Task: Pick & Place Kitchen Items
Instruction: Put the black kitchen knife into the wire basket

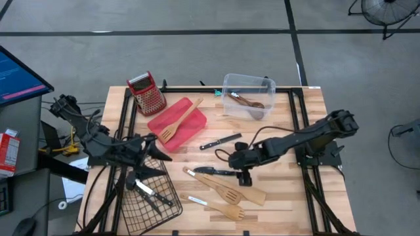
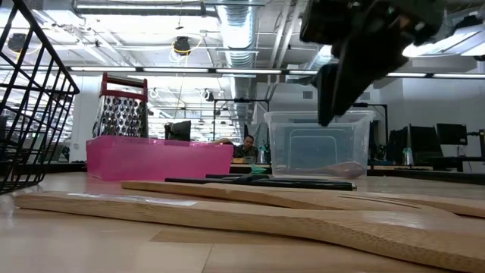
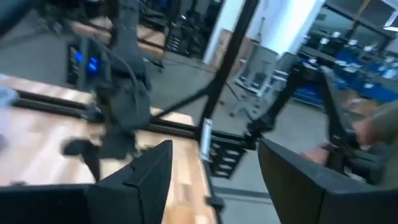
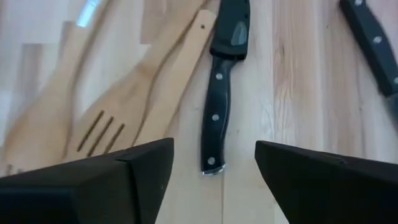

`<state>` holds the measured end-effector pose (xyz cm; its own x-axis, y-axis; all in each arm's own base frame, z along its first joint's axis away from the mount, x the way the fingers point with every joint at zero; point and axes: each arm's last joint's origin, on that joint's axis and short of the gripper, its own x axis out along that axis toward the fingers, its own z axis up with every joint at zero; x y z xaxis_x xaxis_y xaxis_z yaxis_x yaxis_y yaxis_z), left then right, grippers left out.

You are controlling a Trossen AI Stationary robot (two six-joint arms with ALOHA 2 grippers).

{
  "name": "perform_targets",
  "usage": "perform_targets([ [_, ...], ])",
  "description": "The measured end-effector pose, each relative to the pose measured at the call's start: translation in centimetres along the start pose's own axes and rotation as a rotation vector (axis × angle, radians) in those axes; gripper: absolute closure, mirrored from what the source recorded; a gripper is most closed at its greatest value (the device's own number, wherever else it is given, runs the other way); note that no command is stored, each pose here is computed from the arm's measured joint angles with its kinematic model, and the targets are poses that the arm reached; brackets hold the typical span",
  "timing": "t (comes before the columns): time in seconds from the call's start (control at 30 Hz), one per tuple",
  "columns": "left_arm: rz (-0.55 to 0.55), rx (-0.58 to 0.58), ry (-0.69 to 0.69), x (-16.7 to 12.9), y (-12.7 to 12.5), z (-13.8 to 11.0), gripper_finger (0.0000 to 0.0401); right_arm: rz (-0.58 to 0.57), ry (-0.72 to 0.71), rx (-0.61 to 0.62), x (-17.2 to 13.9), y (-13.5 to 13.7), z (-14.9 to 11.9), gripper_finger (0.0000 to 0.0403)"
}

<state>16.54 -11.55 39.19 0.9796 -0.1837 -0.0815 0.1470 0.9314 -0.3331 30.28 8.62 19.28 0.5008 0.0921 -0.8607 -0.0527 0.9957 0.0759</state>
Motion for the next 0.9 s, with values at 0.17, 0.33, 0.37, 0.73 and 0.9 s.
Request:
perform_targets([
  [0.17,0.068,0.02,-0.026,0.2,0.1,0.0,0.0158,-0.01,0.04,-0.003,2.2,0.1,-0.3,0.0153],
  [0.33,0.081,0.022,-0.031,0.3,0.1,0.0,0.0147,-0.01,0.061,-0.015,4.2,0.5,-0.7,0.0153],
  [0.37,0.081,0.023,-0.03,0.3,0.1,-0.1,0.0146,-0.01,0.067,-0.017,4.7,0.6,-0.8,0.0153],
  [0.73,0.08,0.021,-0.033,0.3,0.1,0.0,0.0148,-0.154,0.159,0.062,7.7,0.2,-2.3,0.0177],
  [0.9,0.08,0.021,-0.033,0.3,0.1,0.0,0.0148,-0.175,0.173,0.087,7.7,0.1,-2.5,0.0288],
])
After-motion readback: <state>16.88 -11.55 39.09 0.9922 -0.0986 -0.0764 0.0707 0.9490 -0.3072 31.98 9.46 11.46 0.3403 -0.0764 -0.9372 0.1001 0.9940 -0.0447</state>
